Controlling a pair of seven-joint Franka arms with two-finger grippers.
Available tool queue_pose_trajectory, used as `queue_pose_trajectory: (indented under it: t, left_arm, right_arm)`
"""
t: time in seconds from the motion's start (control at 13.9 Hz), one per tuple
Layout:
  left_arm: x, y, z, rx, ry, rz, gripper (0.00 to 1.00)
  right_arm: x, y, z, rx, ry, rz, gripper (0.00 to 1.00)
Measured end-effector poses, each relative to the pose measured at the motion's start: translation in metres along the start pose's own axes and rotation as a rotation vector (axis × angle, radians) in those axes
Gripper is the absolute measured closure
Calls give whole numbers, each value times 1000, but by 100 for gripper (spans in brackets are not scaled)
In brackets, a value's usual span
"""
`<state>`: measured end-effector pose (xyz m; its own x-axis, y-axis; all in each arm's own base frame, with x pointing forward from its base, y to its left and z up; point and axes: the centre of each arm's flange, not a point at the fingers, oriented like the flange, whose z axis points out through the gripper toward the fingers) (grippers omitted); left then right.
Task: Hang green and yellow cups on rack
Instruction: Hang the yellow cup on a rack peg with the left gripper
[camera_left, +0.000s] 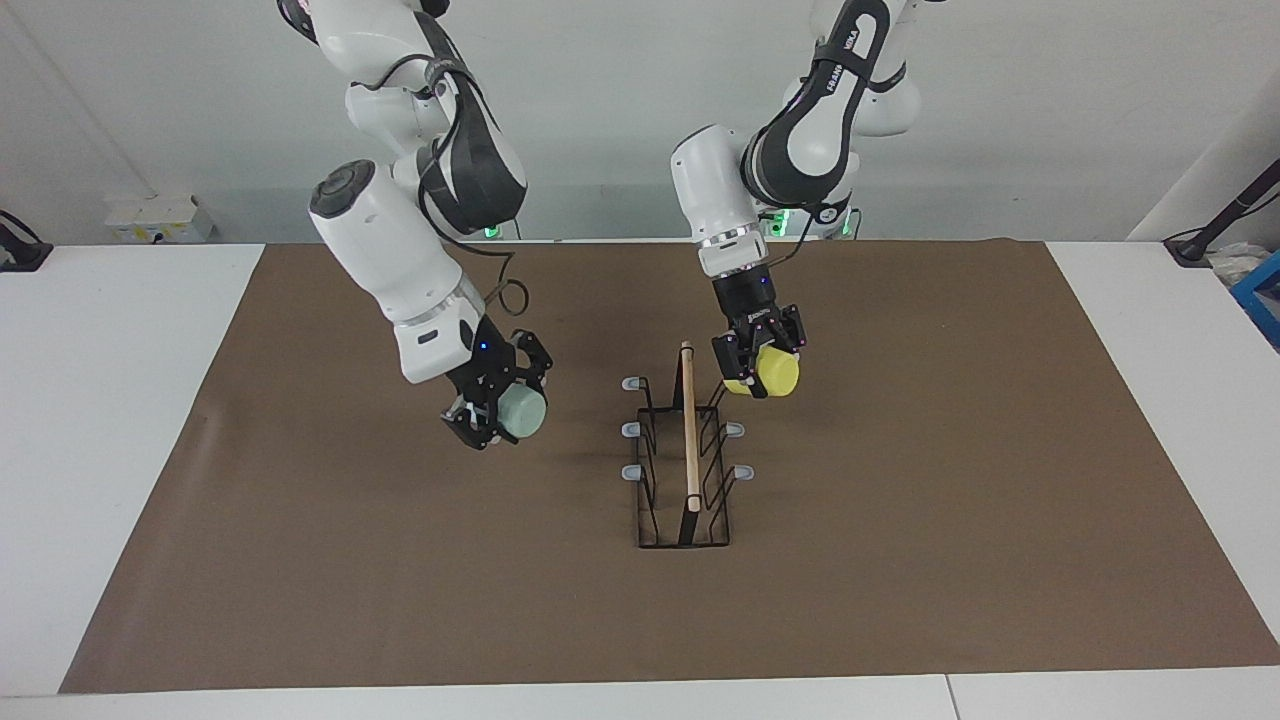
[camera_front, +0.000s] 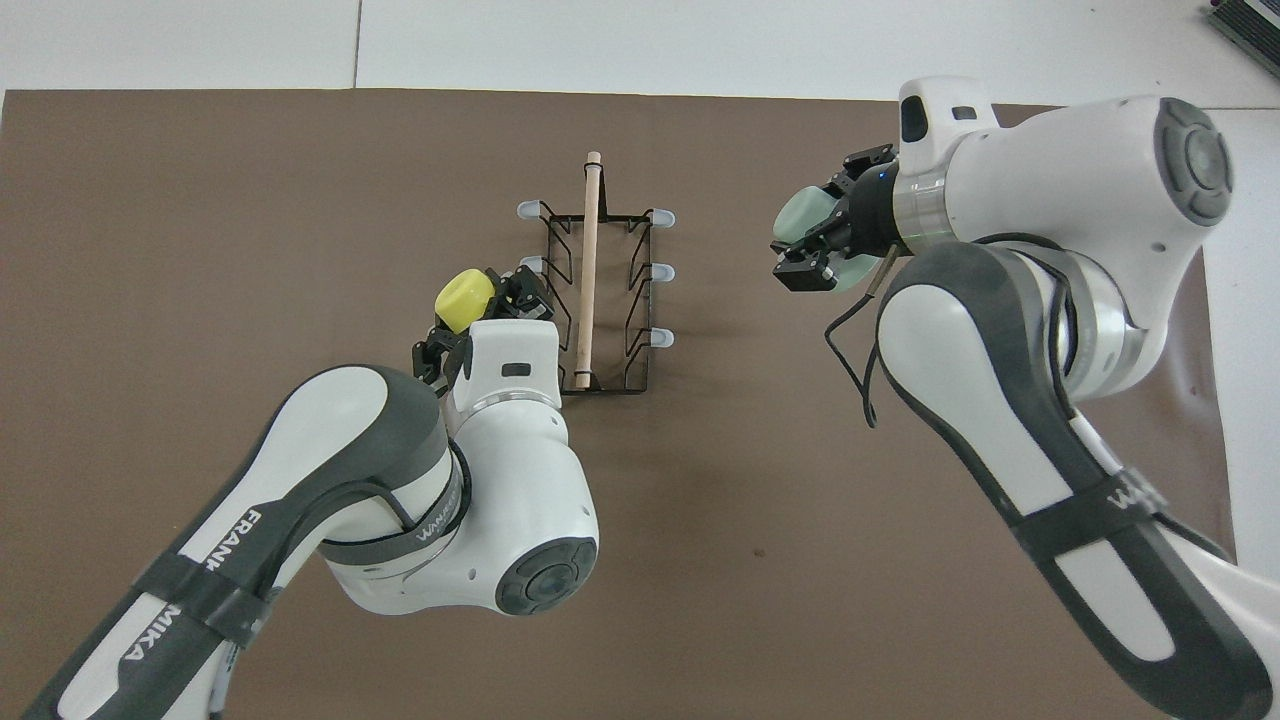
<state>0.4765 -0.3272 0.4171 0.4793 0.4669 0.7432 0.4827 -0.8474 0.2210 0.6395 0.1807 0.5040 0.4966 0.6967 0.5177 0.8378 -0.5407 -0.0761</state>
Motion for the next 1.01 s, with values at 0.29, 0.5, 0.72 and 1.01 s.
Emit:
queue_pose_trajectory:
  t: [0.29, 0.5, 0.72, 1.01]
  left_arm:
    - [-9, 2, -4, -38, -24, 15, 35]
    - [-15, 2, -4, -59, -47, -1, 34]
    - [-21, 4, -5, -89, -76, -35, 2]
    - [-17, 4, -3, -86, -74, -44, 0]
  right_arm:
    - [4, -9, -19, 84, 192, -65, 37]
    - [-18, 1, -19, 112, 295, -105, 37]
    - [-40, -6, -13, 153, 435, -87, 37]
    - [-64, -27, -7, 170, 651, -31, 37]
